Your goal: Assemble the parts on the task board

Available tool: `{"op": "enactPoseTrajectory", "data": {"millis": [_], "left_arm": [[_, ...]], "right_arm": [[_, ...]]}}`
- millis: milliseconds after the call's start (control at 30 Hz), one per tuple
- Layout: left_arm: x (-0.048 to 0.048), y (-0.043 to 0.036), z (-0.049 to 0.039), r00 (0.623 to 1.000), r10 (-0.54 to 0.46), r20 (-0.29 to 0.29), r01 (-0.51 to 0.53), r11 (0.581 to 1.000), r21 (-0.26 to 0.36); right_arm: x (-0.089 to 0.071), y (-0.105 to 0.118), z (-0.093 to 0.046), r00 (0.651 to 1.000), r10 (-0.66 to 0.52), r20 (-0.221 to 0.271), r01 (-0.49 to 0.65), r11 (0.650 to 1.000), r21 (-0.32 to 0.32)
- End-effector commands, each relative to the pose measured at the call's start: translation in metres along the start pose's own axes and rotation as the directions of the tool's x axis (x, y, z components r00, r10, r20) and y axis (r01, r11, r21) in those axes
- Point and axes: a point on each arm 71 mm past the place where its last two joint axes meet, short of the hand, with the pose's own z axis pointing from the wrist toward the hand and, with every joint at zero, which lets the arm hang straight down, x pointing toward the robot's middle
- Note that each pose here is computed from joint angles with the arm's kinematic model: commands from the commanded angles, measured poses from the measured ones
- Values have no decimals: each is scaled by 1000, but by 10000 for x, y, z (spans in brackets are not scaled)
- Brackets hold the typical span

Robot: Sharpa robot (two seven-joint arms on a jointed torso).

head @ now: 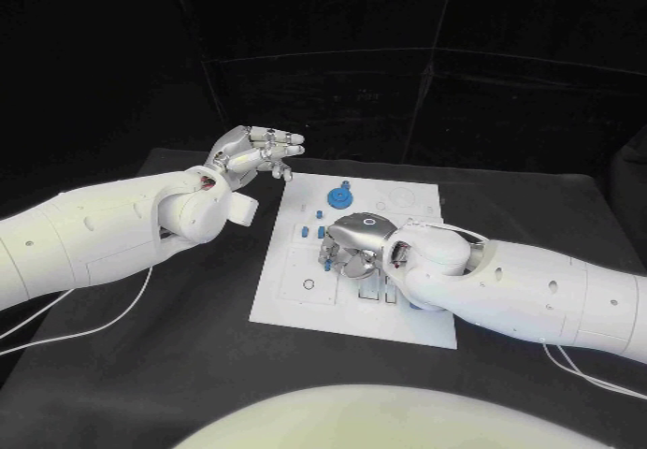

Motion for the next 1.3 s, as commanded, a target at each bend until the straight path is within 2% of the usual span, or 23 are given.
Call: {"op": "enactPoseTrajectory", "data": {"millis": [33, 533, 767, 933, 1133, 1300], "left_arm": [[7, -13, 5, 1000, -8, -7, 8, 1000, 3], [6, -12, 3, 1000, -9, -9, 9, 1000, 1], [0, -11, 1, 1000, -9, -8, 9, 1000, 0], [-1, -11, 1, 1000, -9, -9, 9, 1000, -1], [-6, -9, 2, 1000, -9, -10, 9, 1000, -4], [-11, -7, 0, 1000, -10, -10, 9, 1000, -6]], "right_arm": [[0, 2, 7, 1000, -12, -6, 12, 1000, -4], [54, -2, 34, 996, -53, -72, 54, 999, 11], [56, 20, 45, 996, -48, -70, 48, 999, -2], [24, 11, 48, 999, -35, -23, 35, 999, 6], [-32, -25, 24, 998, -20, 59, 19, 1000, 19], [-95, -47, -56, 990, 18, 141, -19, 1000, 4]]}}
